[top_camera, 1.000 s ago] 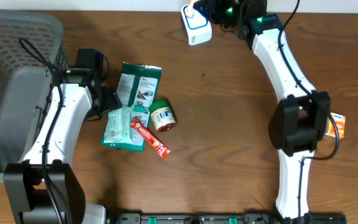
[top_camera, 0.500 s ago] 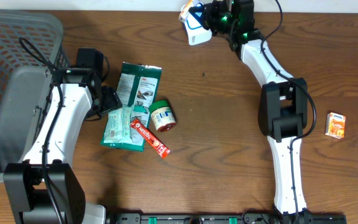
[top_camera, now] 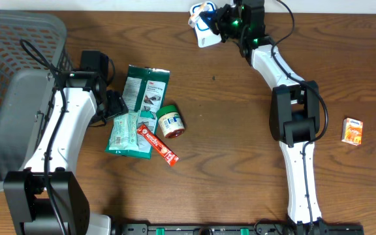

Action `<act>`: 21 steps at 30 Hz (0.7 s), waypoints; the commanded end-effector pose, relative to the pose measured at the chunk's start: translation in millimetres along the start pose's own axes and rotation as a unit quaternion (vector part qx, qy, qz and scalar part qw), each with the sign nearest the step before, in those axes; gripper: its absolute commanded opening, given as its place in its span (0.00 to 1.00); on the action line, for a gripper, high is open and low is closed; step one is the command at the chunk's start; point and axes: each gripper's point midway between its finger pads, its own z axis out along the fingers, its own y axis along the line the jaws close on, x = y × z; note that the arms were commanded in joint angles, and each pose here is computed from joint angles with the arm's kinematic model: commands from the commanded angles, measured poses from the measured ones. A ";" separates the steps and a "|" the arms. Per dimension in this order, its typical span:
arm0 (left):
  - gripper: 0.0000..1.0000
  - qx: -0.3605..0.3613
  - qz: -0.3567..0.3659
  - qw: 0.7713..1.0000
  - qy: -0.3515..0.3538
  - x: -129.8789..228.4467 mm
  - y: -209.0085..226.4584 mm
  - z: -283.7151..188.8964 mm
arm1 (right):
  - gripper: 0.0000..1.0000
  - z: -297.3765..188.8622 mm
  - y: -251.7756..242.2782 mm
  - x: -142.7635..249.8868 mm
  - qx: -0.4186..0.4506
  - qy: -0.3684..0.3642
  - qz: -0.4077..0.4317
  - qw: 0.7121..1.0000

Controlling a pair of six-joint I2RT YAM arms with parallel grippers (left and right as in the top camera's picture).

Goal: Scan the item barcode
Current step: 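Carry the tissue pack up to the white scanner and hold it there, then move the tissue pack to the table's right side and release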

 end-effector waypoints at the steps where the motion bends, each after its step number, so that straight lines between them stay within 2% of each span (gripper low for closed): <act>1: 0.93 0.003 -0.003 1.000 -0.015 -5.6 2.0 -8.8 | 0.01 -11.2 17.6 -12.7 -0.040 0.005 -0.020 0.999; 4: 0.93 0.003 -0.003 1.000 -0.015 -5.6 2.0 -8.8 | 0.01 -21.7 47.7 -14.1 -0.086 0.018 -0.034 0.996; 12: 0.93 0.002 -0.003 1.000 -0.015 -5.5 2.0 -8.7 | 0.01 -55.9 124.4 0.1 -0.129 0.054 -0.083 0.987; 17: 0.93 0.003 -0.003 1.000 -0.015 -5.6 2.0 -8.8 | 0.01 -82.7 156.9 12.8 -0.077 0.047 -0.124 0.988; 21: 0.93 0.002 -0.003 1.000 -0.015 -5.5 2.0 -8.7 | 0.01 -112.1 154.0 26.9 0.013 0.043 -0.197 0.979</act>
